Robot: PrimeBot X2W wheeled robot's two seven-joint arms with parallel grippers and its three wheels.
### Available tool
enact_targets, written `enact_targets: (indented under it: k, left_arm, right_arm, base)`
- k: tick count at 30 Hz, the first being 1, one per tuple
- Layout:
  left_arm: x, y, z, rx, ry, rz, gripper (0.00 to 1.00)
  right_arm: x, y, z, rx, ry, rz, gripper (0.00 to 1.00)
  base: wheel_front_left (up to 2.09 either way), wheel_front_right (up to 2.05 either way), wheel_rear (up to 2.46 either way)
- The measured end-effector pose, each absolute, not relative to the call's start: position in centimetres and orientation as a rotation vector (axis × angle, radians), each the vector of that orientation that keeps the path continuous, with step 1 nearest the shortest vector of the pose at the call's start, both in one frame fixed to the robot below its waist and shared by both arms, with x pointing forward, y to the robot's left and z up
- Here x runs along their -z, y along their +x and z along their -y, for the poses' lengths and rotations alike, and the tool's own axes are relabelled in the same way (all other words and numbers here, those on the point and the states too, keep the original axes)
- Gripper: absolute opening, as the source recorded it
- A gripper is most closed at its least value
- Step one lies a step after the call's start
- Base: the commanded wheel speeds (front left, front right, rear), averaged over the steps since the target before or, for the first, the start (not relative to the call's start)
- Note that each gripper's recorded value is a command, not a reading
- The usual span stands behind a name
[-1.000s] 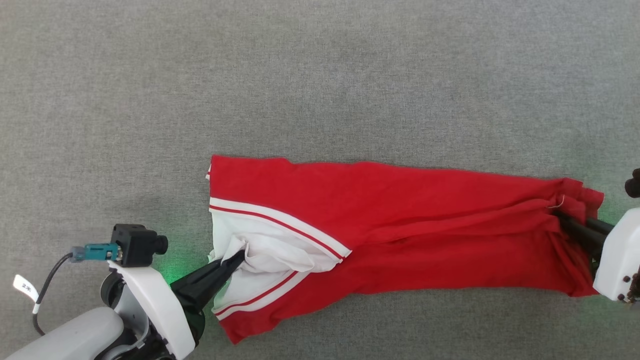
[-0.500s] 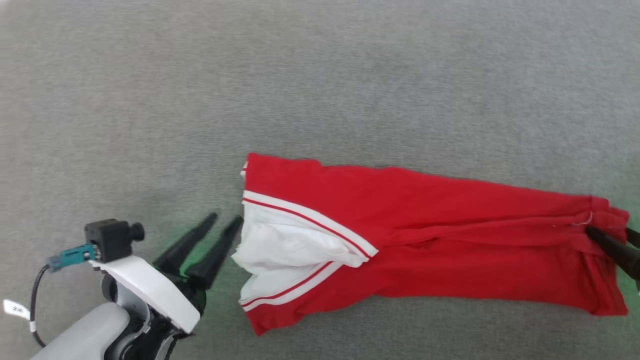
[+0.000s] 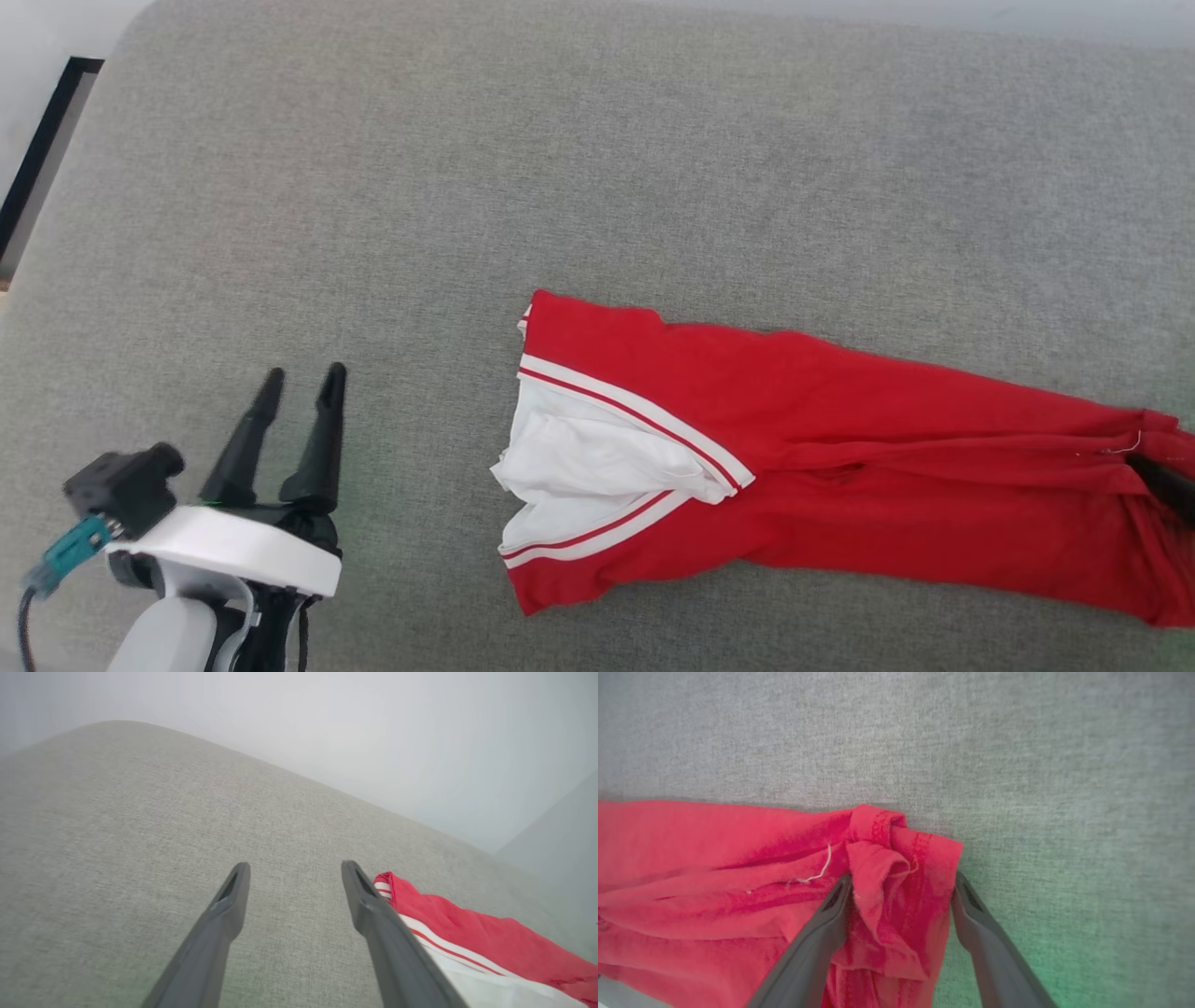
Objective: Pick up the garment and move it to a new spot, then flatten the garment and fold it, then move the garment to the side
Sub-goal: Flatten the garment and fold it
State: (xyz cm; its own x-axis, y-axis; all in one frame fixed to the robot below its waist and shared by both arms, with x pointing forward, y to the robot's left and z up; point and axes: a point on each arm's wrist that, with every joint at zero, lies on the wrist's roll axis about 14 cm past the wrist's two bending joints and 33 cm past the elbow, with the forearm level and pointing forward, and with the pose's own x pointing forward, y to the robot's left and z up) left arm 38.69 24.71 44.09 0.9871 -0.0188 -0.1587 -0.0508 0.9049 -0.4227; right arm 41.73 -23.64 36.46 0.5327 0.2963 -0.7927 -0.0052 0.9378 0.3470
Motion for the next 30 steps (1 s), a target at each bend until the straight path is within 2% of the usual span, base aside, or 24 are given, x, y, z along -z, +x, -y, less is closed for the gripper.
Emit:
enact_targets:
  k: [6,11,22,23,25,26,30]
  left_arm:
    - [-46.7,38.0,-26.6,-0.088,-0.276,-0.046,1.00]
    - [-47.6,37.9,-25.9,-0.040,-0.083,-0.034,1.00]
    - [-47.1,37.7,-24.6,-0.018,-0.020,-0.047,1.00]
    - [-47.1,37.7,-24.5,-0.018,-0.019,-0.048,1.00]
    - [-46.9,37.7,-24.5,-0.017,-0.020,-0.052,1.00]
    - [-46.9,37.7,-24.5,-0.016,-0.019,-0.053,1.00]
    - [-46.8,37.7,-24.2,-0.009,-0.019,-0.056,1.00]
  right_arm:
    - [-36.5,41.9,23.1,-0.193,0.319,-0.997,1.00]
    - [-36.6,41.9,23.0,-0.192,0.322,-0.997,1.00]
    - [-36.0,41.7,22.5,-0.189,0.311,-1.017,0.99]
    - [-35.9,41.7,22.4,-0.189,0.311,-1.019,0.67]
    - [-35.8,41.7,22.0,-0.198,0.306,-1.032,0.15]
    - [-35.7,41.7,21.8,-0.203,0.308,-1.034,0.00]
    - [-35.4,41.7,20.8,-0.223,0.322,-1.051,0.00]
  base:
    - [0.00,0.00,0.00]
    - [0.00,0.00,0.00]
    - [0.00,0.00,0.00]
    - [0.00,0.00,0.00]
    - [0.00,0.00,0.00]
    - [0.00,0.00,0.00]
    - [0.00,0.00,0.00]
